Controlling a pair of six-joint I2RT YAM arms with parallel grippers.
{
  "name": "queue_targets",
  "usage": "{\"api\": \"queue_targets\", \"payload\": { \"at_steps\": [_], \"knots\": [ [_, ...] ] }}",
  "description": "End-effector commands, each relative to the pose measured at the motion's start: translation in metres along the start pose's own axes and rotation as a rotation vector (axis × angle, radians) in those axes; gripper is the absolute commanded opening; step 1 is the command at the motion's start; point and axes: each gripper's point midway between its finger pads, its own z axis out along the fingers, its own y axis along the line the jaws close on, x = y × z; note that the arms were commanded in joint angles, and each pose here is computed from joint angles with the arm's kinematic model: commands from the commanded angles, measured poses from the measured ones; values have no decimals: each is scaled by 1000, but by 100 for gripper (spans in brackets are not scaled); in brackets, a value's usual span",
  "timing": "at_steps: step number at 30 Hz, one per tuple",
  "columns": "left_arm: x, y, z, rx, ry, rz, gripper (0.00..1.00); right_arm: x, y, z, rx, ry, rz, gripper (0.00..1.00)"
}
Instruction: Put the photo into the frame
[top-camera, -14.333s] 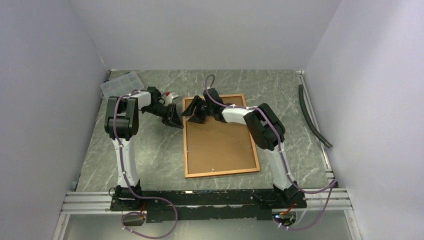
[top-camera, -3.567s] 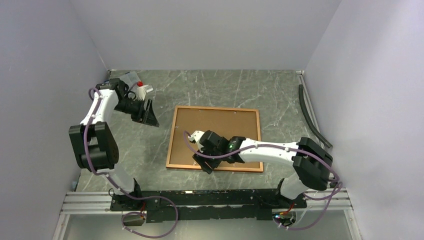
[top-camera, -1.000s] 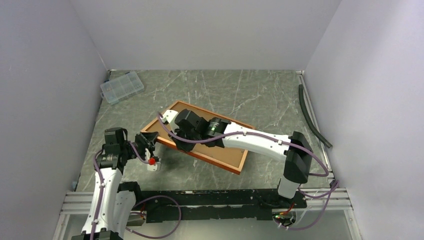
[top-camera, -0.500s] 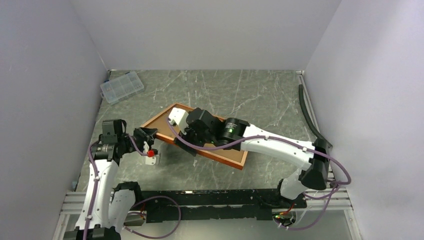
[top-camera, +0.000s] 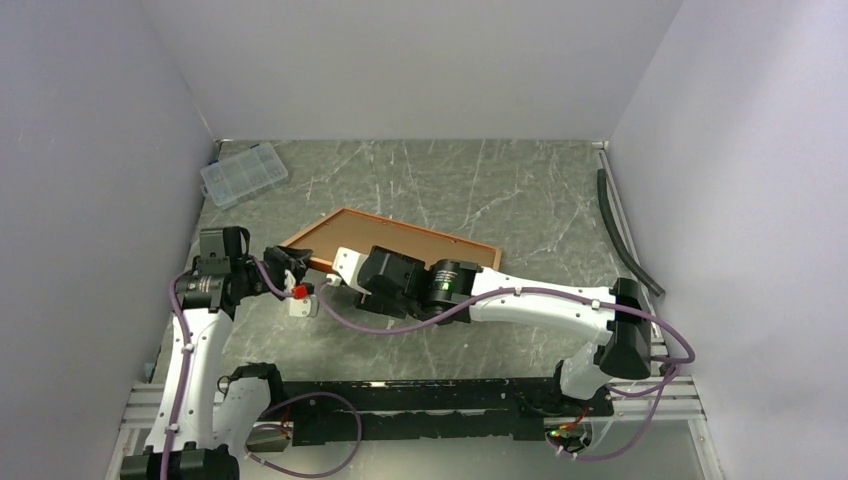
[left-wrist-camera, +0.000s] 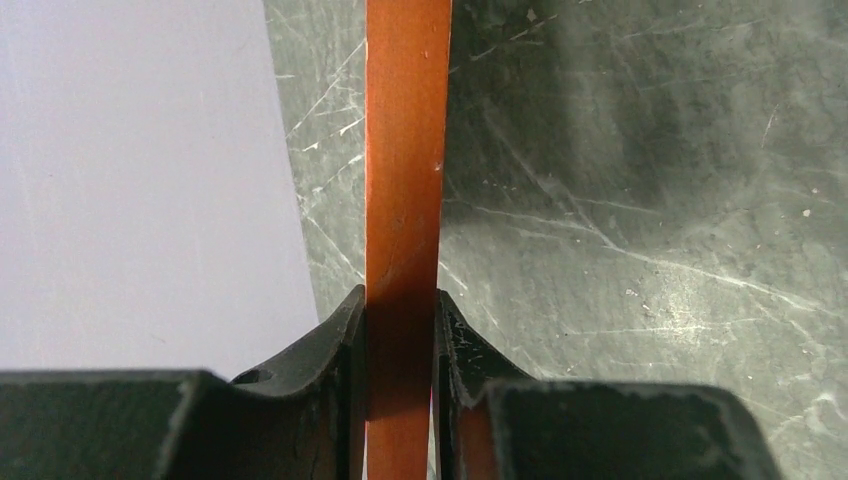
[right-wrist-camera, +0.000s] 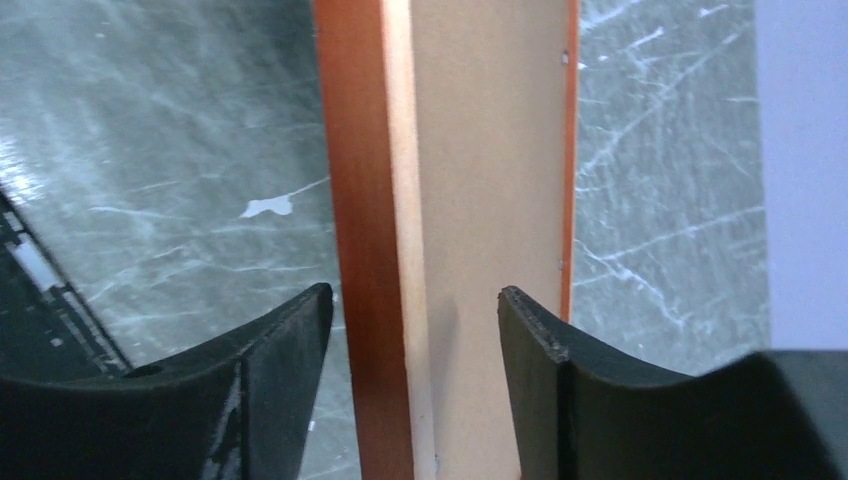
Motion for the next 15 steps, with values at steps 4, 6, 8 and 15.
{"api": "queue_targets", "payload": {
  "at_steps": [4, 6, 8, 15],
  "knots": [
    [-21, 21, -9, -51, -76, -104, 8, -9, -35, 1, 198, -37, -24, 53],
    [-22, 23, -9, -58, -79, -106, 9, -13, -38, 0, 215, -54, -24, 44],
    [-23, 26, -10, -70, -82, -109, 11, -16, -41, -1, 231, -68, -18, 33],
    [-26, 44, -15, -125, -91, -140, 51, -41, -54, -20, 238, -151, 42, 21]
  ]
}}
